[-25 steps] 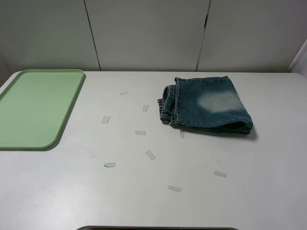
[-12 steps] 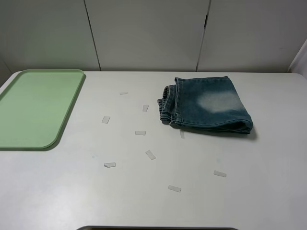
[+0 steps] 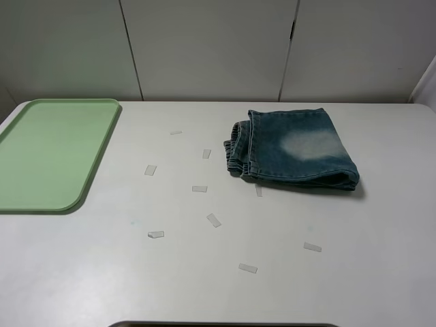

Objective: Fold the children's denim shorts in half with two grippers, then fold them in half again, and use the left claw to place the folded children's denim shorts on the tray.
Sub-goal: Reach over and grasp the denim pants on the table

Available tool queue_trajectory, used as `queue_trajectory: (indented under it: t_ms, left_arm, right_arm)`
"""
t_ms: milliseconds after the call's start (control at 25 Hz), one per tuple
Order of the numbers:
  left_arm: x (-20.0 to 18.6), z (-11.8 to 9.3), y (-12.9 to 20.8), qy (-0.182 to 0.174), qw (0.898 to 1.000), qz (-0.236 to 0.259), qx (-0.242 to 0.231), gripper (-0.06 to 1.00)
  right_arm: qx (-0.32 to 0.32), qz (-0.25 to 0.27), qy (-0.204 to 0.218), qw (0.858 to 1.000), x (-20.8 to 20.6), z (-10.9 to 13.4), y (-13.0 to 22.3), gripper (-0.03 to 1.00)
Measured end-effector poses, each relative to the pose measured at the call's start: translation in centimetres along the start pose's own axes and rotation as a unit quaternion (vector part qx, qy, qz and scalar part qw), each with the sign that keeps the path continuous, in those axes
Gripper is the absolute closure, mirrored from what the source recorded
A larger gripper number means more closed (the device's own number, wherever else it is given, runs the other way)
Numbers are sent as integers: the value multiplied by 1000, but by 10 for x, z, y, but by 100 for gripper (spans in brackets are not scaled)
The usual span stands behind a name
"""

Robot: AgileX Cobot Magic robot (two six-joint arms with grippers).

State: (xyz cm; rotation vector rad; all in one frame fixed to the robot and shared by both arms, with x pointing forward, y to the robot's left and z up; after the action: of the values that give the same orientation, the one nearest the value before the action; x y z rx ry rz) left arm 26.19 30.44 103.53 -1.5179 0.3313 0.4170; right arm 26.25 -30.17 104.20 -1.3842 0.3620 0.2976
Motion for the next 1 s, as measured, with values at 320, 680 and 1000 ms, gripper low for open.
queue_trajectory:
  t_ms: [320, 680, 1000]
  left_arm:
    - [0, 0, 0, 0, 1000, 0, 0, 3]
    - [0, 0, 0, 0, 1000, 0, 0, 3]
    - [0, 0, 0, 0, 1000, 0, 0, 3]
  right_arm:
    - [0, 0, 0, 1000, 0, 0, 0, 27]
    - [2, -1, 6, 1000, 0, 0, 0, 27]
    - [2, -1, 6, 1000, 0, 0, 0, 27]
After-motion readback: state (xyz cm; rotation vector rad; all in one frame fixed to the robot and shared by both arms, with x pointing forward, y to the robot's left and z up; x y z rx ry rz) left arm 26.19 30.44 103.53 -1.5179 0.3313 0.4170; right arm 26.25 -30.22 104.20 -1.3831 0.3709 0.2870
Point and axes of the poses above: a point on each arm's last joint axis where the gripper is mounted, x pointing out along that axis toward the gripper, z along the wrist's bending axis when the last joint is at zero, y = z × x, the point moved 3 cm from there along x, pointing out along that axis toward the gripper, and after that the axes turned 6 degrees about x, right-handed, at the moved point
